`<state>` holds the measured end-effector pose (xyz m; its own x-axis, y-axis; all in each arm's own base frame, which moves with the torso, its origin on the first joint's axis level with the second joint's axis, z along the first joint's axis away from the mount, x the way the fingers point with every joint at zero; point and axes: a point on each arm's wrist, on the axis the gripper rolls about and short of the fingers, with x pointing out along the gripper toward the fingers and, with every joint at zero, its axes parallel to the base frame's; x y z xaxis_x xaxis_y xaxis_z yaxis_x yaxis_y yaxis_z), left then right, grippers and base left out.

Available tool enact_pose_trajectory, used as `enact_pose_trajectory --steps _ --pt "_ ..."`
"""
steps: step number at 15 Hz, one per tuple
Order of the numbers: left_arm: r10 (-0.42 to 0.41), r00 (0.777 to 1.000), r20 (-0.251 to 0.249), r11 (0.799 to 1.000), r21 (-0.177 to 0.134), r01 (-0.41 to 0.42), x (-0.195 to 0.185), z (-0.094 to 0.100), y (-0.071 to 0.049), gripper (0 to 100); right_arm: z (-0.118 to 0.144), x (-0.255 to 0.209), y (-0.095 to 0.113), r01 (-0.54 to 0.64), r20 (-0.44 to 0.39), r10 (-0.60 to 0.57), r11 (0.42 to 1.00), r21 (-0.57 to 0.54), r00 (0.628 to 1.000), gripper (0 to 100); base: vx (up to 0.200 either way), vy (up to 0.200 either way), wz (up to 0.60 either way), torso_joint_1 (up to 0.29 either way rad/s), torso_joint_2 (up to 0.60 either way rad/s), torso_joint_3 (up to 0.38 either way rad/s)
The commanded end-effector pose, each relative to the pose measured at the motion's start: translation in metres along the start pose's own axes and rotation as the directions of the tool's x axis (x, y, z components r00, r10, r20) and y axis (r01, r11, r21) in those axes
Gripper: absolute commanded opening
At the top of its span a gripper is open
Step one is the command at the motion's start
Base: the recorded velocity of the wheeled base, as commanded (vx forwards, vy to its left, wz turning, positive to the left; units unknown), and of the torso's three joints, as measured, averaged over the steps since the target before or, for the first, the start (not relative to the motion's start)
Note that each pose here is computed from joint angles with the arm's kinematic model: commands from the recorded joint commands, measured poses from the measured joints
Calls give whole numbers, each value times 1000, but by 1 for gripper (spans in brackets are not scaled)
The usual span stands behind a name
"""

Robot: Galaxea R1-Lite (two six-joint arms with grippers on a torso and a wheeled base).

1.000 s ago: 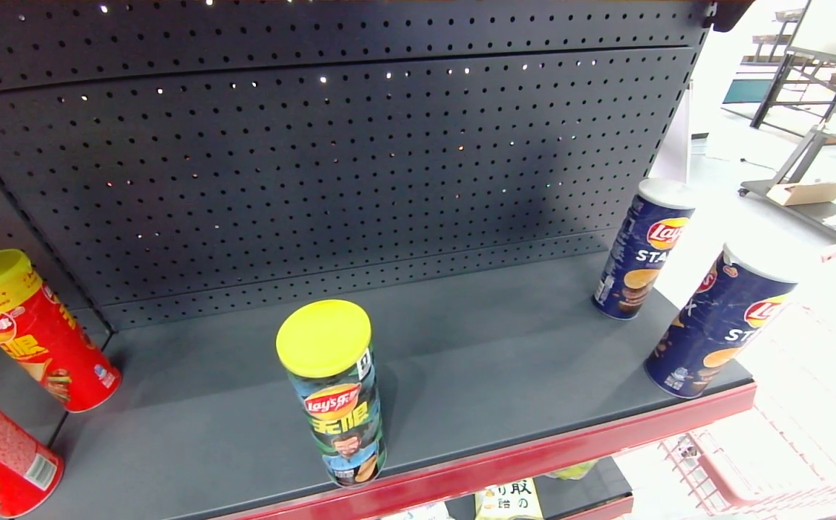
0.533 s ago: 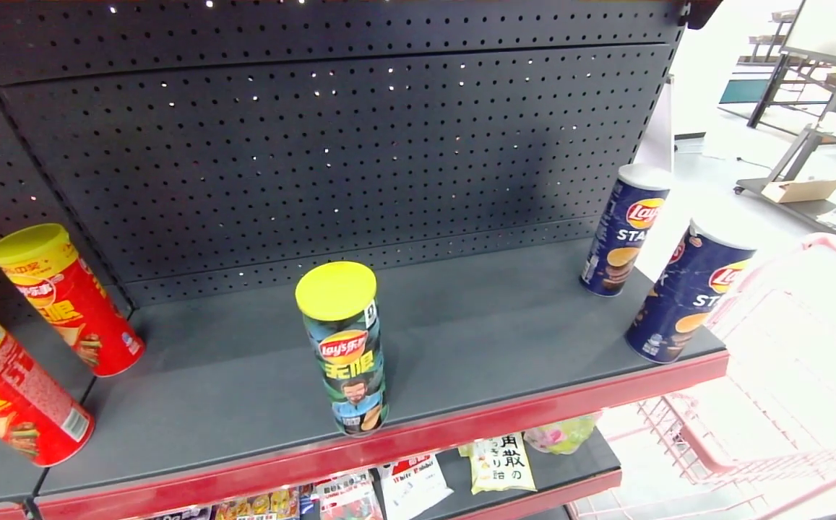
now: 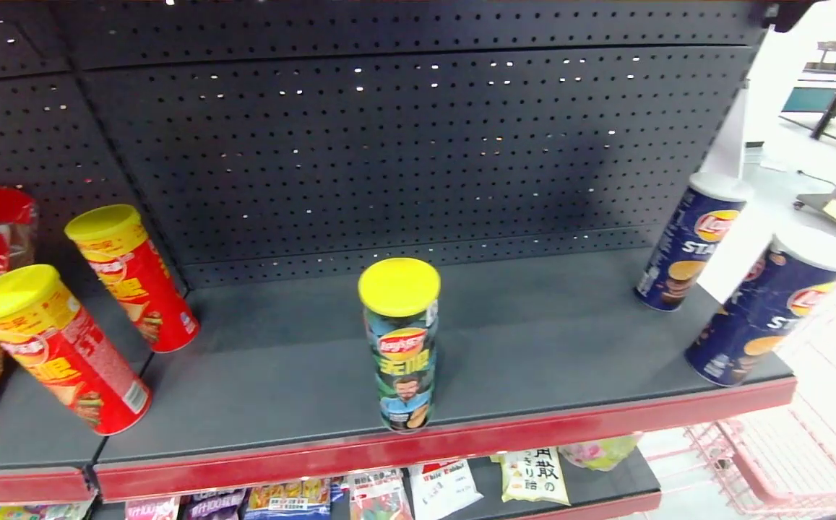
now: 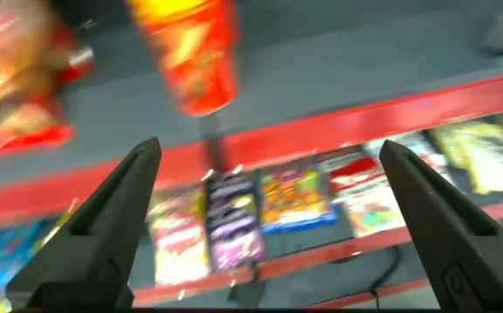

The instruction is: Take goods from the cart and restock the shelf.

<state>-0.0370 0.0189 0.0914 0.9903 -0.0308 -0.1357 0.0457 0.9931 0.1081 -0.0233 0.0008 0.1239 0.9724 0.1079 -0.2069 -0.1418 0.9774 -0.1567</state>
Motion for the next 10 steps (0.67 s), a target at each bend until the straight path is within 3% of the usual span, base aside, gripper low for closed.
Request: enact_pose_trajectory --steps 1,6,9,10 --pt "0 1000 2 1000 -1 0 0 0 0 100 0 0 0 -4 1 4 1000 -1 1000 0 0 0 0 0 0 0" --pt "6 1000 0 1000 -3 -6 0 0 0 100 10 -2 -1 -29 27 29 1000 -6 999 0 0 0 0 0 0 0" --pt "9 1000 0 1000 -8 -9 0 0 0 100 50 8 -7 -151 16 151 988 -17 988 0 0 0 0 0 0 0" --pt "9 1000 2 1000 -2 -9 0 0 0 100 75 20 -11 -194 -12 194 981 -17 981 0 0 0 0 0 0 0"
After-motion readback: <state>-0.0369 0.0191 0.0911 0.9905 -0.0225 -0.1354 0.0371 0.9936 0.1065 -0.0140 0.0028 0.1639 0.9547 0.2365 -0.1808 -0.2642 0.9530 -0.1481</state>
